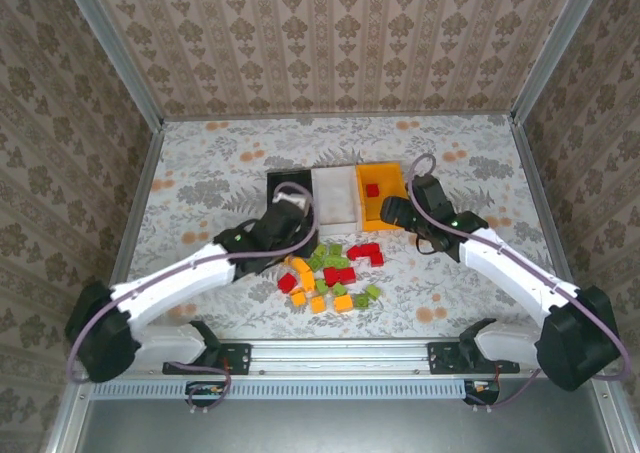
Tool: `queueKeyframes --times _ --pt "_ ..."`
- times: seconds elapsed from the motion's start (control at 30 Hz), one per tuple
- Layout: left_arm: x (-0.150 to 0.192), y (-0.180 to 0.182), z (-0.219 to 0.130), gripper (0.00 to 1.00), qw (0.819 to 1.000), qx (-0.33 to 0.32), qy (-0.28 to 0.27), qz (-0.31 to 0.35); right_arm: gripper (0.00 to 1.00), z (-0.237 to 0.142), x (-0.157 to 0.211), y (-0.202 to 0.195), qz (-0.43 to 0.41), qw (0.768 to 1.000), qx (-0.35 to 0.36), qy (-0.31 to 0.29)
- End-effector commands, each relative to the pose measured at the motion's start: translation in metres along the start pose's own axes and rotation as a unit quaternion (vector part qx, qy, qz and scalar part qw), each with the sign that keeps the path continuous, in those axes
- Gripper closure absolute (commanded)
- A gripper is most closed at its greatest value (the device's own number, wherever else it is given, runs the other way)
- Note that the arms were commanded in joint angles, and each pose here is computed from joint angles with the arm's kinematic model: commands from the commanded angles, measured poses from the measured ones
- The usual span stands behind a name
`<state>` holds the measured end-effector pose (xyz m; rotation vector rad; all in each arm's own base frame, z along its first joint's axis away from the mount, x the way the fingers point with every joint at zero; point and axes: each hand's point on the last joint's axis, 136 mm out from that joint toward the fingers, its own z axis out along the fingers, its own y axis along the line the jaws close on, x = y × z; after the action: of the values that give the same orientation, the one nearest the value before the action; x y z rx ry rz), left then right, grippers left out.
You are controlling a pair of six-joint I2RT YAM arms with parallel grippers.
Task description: Sort the legos into containers by color
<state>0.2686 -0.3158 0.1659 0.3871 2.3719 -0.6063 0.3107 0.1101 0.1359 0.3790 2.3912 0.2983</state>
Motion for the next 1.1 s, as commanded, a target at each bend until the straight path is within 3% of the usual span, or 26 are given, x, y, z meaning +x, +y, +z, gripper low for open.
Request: queueKeyframes --times 0.0,0.13,0.37,0.5,0.67,0.83,0.93,0.97,1.07 --pt "-0.032 -0.038 0.030 0.72 0.998 0.046 -0.015 0.034 0.16 -0.005 0.007 -0.020 0.012 1.000 0.023 -0.002" --pt "-0.063 -0.063 0.069 0.72 0.997 0.060 -0.019 0.047 0.16 -0.008 0.016 -0.030 0.012 1.000 0.027 0.003" --pt "-0.079 -0.060 0.125 0.71 0.998 0.050 -0.002 0.025 0.15 -0.011 0.026 -0.037 0.008 1.000 0.021 0.009" --pt "-0.079 -0.063 0.137 0.50 0.998 0.057 0.003 0.016 0.14 -0.012 0.030 -0.033 0.002 1.000 0.006 0.015" --pt "-0.095 -0.071 0.116 0.35 0.997 0.075 -0.027 0.003 0.13 -0.011 0.039 -0.022 -0.013 0.999 -0.028 0.035" --pt "-0.110 -0.078 0.060 0.25 0.991 0.110 -0.078 -0.009 0.13 -0.013 0.060 -0.002 -0.054 0.994 -0.067 0.071" --pt "-0.102 -0.075 0.026 0.18 0.988 0.121 -0.093 -0.013 0.13 -0.015 0.082 0.009 -0.091 0.988 -0.075 0.099" --pt "-0.094 -0.071 0.020 0.03 0.988 0.121 -0.091 -0.016 0.13 -0.015 0.090 0.013 -0.100 0.986 -0.080 0.108" --pt "-0.066 -0.056 -0.003 0.00 0.989 0.117 -0.086 -0.026 0.16 -0.015 0.116 0.023 -0.125 0.977 -0.097 0.141"
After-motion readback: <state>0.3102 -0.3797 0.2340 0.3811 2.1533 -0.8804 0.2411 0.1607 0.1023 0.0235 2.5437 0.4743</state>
